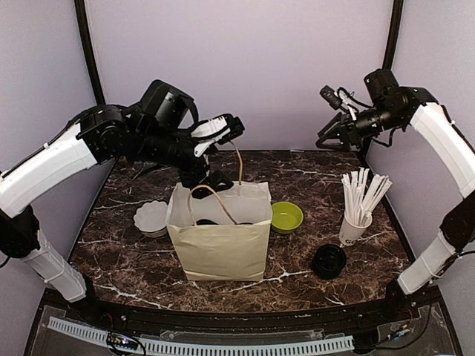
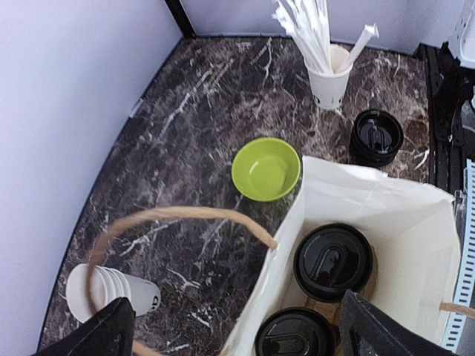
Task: Pack the takeout coffee
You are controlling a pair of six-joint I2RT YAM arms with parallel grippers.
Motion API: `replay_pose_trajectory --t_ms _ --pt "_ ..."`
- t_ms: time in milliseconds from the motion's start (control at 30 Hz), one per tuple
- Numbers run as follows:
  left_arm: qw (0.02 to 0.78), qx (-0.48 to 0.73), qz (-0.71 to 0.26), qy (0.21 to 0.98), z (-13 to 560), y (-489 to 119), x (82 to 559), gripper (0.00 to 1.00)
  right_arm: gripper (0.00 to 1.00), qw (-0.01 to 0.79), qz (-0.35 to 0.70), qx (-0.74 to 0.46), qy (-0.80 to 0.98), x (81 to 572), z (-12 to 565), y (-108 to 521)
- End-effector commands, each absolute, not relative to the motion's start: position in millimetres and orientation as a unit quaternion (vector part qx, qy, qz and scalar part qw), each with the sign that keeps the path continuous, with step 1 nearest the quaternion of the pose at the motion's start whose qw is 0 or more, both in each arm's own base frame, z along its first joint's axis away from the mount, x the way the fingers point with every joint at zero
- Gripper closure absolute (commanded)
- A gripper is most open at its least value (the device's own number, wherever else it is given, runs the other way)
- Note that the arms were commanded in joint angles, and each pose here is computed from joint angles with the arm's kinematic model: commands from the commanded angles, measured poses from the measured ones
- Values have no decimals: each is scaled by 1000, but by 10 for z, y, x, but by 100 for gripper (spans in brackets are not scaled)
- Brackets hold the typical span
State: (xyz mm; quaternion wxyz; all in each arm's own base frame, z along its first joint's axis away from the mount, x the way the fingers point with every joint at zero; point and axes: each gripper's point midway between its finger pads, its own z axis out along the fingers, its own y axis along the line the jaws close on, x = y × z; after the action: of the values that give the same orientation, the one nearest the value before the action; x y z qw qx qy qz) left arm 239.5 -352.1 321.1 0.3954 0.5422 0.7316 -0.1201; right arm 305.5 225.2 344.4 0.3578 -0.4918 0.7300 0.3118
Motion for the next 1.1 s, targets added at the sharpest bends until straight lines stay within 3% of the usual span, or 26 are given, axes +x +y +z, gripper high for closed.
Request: replay_pose_trajectory --t_ms 0,200,367,500,733,1067 --pt "513 508 -150 676 4023 -3427 2349 1 47 355 274 -459 767 3115 3335 1707" --pt "582 455 -139 660 4386 -3307 2456 1 56 359 224 -390 818 3087 3211 1029" --pt "616 427 -146 646 4515 -3233 2458 1 56 348 187 -346 851 2965 2946 664" --pt "626 417 -152 641 4499 -3222 2456 1 56 341 165 -324 867 2977 2795 568" --pt "619 409 -166 650 4420 -3203 2426 1 67 335 154 -290 883 3140 2662 474" --pt "614 403 -175 656 4366 -3153 2382 1 64 330 156 -277 889 3274 2524 445"
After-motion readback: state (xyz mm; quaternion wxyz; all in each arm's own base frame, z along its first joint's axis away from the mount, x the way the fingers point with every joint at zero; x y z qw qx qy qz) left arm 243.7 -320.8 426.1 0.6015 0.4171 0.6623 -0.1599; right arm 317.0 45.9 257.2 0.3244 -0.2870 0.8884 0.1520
